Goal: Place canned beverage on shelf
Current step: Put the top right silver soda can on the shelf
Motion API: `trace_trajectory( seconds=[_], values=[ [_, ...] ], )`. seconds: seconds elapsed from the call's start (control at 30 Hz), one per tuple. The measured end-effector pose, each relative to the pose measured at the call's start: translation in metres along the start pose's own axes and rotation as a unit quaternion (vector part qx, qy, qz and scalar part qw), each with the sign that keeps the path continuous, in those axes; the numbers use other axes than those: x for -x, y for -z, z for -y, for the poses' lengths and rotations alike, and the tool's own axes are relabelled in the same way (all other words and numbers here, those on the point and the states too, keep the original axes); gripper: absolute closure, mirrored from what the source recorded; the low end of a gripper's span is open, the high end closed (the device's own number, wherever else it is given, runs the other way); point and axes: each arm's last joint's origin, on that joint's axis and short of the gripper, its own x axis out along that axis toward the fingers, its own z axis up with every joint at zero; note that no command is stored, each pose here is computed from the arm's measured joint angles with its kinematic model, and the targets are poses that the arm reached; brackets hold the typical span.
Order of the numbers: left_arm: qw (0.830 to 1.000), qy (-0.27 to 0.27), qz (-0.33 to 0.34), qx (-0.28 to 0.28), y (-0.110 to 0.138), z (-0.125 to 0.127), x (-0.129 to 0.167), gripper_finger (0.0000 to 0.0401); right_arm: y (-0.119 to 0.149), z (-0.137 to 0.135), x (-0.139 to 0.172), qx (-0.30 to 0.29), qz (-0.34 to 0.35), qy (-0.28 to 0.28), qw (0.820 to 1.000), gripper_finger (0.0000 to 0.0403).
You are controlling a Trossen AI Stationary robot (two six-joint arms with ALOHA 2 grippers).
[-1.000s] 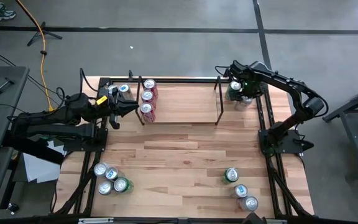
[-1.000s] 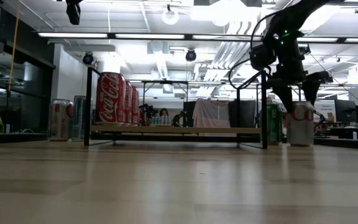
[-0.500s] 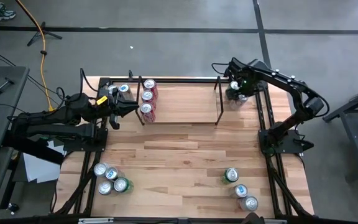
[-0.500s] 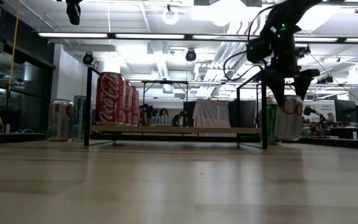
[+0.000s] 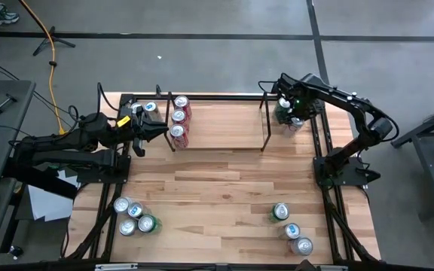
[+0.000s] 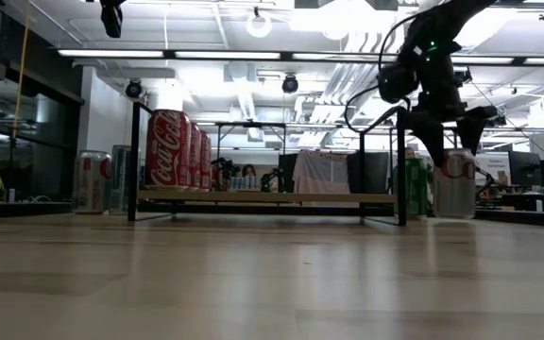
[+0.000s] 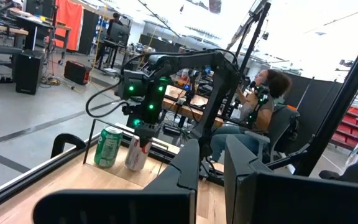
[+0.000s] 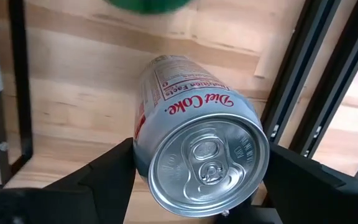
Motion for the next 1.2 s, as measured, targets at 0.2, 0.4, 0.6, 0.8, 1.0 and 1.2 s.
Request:
trace_trajectory(
  seconds=[0.2,0.4,0.6,0.8,1.0,1.2],
  values=[
    [1.0,0.0,0.0,0.0,0.0,0.0,0.0,0.0401,0.005,-0.007,-0.004,0.012,0.0,0.003,1.0,0.0106],
    [1.0,0.0,0.0,0.0,0.0,0.0,0.0,0.0401,0.007,-0.013,-0.003,0.027,0.009,0.002,1.0,0.0106],
    [1.0,0.0,0.0,0.0,0.0,0.0,0.0,0.0401,0.01,-0.019,-0.003,0.045,0.014,0.002,0.999,0.0106],
    [1.0,0.0,-0.001,0.0,0.0,0.0,0.0,0.0401,0.011,-0.022,-0.002,0.055,0.016,0.0,0.998,0.0106],
    [1.0,-0.004,-0.013,-0.001,0.003,-0.001,0.0,0.0401,0.011,-0.021,-0.002,0.045,0.017,0.001,0.999,0.0106],
    [1.0,-0.005,-0.014,-0.001,0.003,-0.001,0.0,0.0401,0.011,-0.021,-0.002,0.035,0.017,0.001,0.999,0.0106]
  ],
)
